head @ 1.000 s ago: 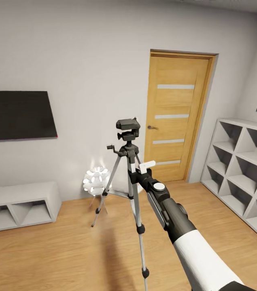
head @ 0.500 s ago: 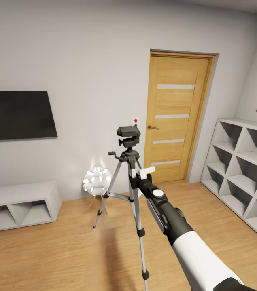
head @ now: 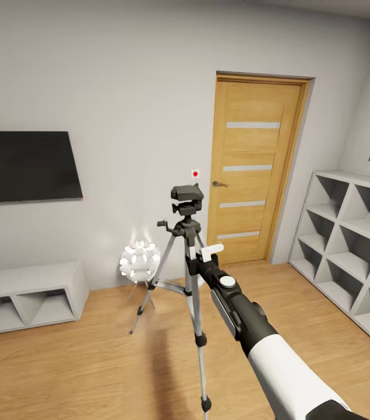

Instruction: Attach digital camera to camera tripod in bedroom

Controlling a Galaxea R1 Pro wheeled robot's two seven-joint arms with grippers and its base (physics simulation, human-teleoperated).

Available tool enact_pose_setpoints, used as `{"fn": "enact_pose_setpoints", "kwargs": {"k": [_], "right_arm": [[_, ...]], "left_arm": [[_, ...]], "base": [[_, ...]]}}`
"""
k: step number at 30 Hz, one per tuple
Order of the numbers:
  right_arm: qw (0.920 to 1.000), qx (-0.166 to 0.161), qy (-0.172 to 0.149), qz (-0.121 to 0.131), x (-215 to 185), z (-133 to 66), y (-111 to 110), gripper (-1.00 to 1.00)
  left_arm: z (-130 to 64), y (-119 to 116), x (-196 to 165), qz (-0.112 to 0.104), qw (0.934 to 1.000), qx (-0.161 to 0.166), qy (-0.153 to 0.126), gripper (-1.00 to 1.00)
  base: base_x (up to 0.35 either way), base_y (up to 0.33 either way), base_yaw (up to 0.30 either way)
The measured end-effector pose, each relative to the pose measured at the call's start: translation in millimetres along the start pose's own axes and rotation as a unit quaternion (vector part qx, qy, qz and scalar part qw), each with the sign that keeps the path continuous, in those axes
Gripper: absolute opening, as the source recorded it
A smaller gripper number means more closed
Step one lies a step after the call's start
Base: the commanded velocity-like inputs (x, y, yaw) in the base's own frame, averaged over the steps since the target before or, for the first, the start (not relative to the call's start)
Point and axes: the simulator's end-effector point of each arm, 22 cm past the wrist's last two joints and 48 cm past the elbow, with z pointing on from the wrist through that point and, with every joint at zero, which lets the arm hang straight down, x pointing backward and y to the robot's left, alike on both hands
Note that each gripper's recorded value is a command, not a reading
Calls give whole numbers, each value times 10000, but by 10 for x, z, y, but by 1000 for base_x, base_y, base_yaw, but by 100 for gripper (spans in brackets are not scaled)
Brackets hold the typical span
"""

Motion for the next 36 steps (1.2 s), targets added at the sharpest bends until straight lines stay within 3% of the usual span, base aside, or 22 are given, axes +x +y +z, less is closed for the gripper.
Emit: {"fn": "enact_pose_setpoints", "kwargs": {"k": [4, 11, 36], "right_arm": [[9999, -19, -57, 139, 82, 16, 5, -100], [9999, -3, -64, 137, 272, 29, -1, -100], [9999, -14, 56, 141, 371, 30, 8, -100]], "left_arm": [[1, -1, -2, -1, 10000, 0, 0, 100], [0, -1, 0, 1, 10000, 0, 2, 100], [0, 0, 0, -1, 10000, -1, 3, 100]], "base": [[0, 0, 0], [0, 0, 0], [0, 0, 0]]}}
